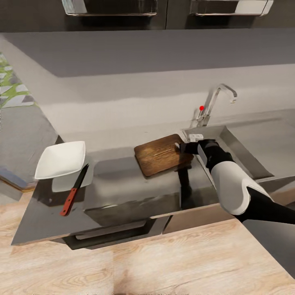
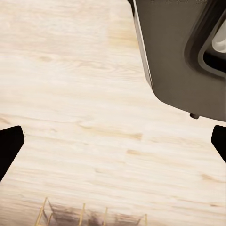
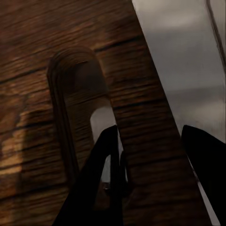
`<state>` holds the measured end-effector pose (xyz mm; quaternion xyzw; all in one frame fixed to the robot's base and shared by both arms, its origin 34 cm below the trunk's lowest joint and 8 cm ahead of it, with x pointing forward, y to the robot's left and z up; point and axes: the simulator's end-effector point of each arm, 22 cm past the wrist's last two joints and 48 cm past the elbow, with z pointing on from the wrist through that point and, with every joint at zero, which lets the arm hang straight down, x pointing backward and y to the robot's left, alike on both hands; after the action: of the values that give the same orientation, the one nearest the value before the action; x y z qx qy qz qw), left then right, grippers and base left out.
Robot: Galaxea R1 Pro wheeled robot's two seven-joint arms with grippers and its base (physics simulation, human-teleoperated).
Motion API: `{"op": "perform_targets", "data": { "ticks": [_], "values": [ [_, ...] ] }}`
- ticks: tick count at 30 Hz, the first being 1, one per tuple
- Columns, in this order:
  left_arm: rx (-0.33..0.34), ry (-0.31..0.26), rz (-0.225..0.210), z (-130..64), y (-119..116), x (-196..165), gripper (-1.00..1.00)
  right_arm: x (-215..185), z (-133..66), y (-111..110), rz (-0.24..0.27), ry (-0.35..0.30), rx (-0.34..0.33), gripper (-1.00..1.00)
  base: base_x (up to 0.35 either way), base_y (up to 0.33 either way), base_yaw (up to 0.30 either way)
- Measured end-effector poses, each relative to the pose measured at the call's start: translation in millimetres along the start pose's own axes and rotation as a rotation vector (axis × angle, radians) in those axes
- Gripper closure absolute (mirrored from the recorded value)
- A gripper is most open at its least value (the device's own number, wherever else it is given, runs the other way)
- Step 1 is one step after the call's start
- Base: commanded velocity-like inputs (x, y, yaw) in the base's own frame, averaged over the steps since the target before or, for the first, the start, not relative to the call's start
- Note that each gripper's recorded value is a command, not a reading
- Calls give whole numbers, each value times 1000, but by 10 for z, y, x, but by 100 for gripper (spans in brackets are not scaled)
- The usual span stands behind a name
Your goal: In the kitchen, take the Vidalia onion out of the sink, dice it on the chopping board with the paring knife, put the diced onion into the bowl on the countertop, then place both the paring knife and the chopping board into the sink.
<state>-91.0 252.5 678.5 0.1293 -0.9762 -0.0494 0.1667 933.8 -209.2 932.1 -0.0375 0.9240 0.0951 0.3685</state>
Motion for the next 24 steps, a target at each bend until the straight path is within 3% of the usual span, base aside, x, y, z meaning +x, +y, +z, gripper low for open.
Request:
{"op": "perform_targets", "data": {
  "ticks": [7,8,12,20,24],
  "values": [
    [2,-1,0,1,-11,2,-100,32,1,-118,59,-1,43,100,-16,24,0],
    [2,-1,0,1,-17,0,-100,49,-3,-201,93,-2,67,100,-1,2,0],
    [2,-2,0,1,-15,-1,-100,83,-7,-316,150,-5,103,100,0,0,0],
    [2,-2,0,2,-13,1,-100,133,-1,-350,186,1,120,100,0,0,0],
    [2,-1,0,1,-12,2,-100,42,-5,-249,154,-15,122,100,0,0,0]
  ]
}}
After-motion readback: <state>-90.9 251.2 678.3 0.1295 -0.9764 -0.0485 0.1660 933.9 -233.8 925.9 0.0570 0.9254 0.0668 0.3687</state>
